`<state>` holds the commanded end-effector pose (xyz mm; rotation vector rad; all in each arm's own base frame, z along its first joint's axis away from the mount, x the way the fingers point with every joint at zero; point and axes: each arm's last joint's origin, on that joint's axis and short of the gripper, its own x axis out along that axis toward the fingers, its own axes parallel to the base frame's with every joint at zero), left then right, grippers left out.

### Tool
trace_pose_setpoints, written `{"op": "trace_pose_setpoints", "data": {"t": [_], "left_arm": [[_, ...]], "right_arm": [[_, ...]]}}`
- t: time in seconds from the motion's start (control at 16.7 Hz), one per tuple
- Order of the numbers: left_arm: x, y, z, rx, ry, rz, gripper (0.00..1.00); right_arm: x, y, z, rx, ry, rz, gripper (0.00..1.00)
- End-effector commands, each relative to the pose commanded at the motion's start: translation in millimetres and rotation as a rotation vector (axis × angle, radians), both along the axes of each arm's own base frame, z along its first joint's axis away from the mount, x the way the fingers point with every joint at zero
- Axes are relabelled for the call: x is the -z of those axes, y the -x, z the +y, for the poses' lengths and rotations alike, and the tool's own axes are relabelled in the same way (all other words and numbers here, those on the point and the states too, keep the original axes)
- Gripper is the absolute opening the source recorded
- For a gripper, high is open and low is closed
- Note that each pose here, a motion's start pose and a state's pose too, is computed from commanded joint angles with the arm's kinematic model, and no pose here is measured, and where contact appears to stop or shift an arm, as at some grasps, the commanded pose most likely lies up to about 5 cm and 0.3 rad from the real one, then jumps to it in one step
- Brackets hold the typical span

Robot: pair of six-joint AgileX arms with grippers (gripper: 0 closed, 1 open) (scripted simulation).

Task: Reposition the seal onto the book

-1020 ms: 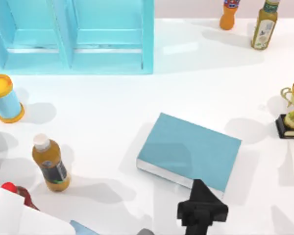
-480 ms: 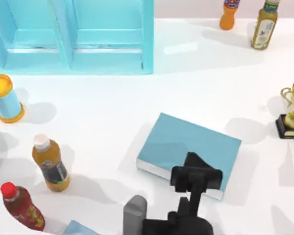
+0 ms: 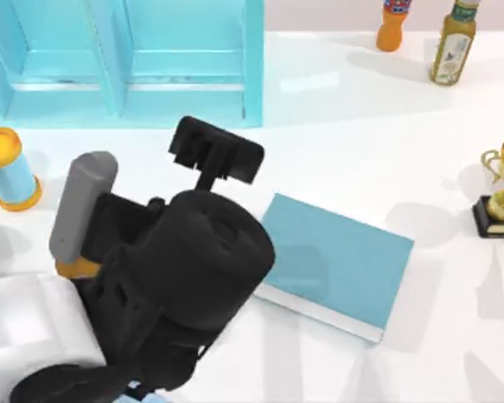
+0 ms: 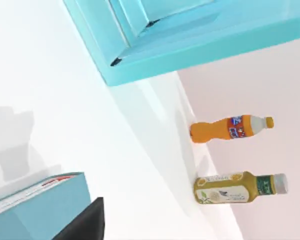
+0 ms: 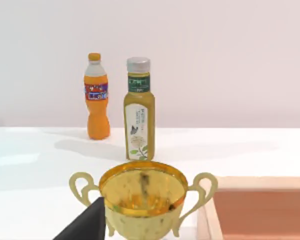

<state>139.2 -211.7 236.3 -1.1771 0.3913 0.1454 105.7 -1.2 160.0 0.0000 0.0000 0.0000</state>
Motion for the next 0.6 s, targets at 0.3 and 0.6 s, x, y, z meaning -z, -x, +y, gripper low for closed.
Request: {"op": "trace_pose_setpoints", "data": {"t": [0.3, 0.6], "left_arm": [[-14.5, -6.2, 104.7, 0.138, -0.370, -0.140, 1.00], [16.2, 17.3, 173.1, 0.182, -0.786, -0.303, 1.00]], "right_arm": [[0.0, 0.0, 0.0, 0.000, 0.000, 0.000, 1.00], [0.0, 0.0, 0.0, 0.000, 0.000, 0.000, 1.00]]}}
